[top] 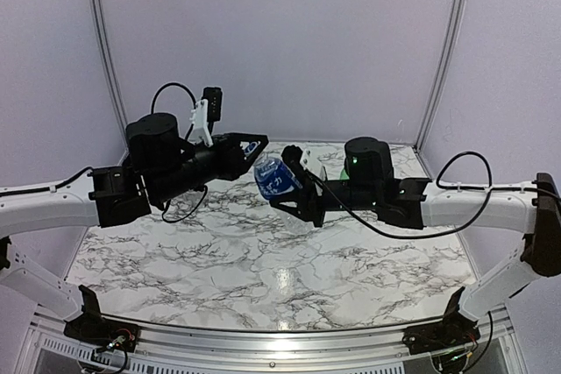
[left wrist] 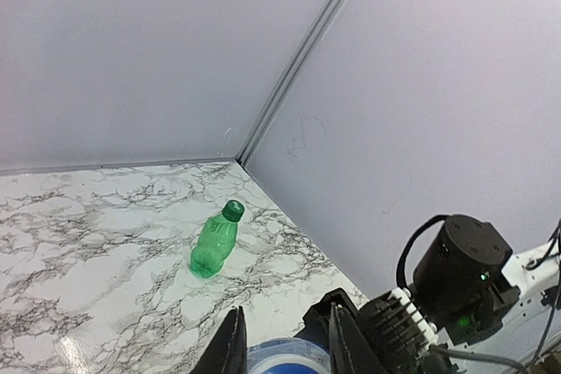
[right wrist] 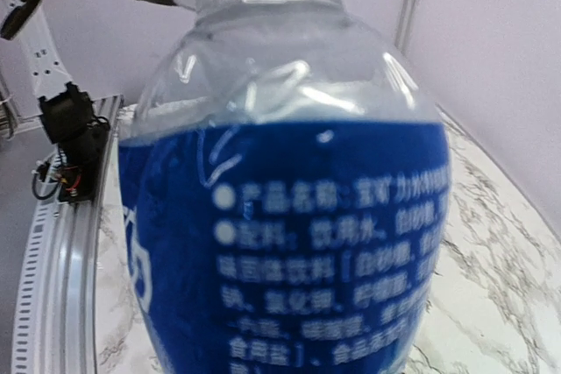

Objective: Unscrew the bottle caps

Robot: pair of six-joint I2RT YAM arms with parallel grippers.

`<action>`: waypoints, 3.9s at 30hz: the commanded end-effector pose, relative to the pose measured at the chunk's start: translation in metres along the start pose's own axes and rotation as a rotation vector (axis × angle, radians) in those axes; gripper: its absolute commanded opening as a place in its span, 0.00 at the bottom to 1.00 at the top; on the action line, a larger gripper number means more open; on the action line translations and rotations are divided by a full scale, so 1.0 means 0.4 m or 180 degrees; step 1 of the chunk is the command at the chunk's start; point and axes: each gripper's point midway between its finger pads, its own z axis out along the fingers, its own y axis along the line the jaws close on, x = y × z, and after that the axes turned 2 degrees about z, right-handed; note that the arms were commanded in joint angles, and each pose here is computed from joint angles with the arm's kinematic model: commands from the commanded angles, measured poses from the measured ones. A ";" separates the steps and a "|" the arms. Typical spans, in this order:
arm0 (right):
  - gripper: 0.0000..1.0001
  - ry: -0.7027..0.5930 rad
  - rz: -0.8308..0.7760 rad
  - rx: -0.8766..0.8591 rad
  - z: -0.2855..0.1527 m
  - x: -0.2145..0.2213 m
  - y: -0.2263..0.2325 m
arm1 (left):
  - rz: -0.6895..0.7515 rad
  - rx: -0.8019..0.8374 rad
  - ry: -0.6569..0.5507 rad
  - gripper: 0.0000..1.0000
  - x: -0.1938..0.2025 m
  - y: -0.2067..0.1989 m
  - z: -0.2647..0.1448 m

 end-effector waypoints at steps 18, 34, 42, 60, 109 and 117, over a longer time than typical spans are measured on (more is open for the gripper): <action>0.30 -0.0220 -0.0175 0.1308 -0.086 -0.038 -0.119 | -0.0148 -0.0572 -0.0302 0.05 -0.030 0.089 -0.026; 0.32 -0.0441 0.0078 0.1123 -0.161 -0.053 -0.138 | 0.0732 -0.1009 0.0977 0.13 0.395 0.313 -0.058; 0.32 -0.0340 0.0143 0.1020 -0.136 -0.024 -0.134 | 0.0826 -0.0850 0.1409 0.18 0.542 0.336 0.002; 0.32 -0.0242 0.0210 0.0958 -0.123 0.005 -0.132 | 0.0796 -0.0728 0.1768 0.21 0.700 0.371 0.062; 0.42 -0.0037 -0.0008 -0.0963 -0.051 0.057 0.142 | 0.0982 0.1255 0.1026 0.71 0.194 -0.078 -0.012; 0.42 0.0008 -0.0002 -0.0969 -0.046 0.072 0.143 | 0.0970 0.1306 0.0982 0.59 0.177 -0.085 -0.015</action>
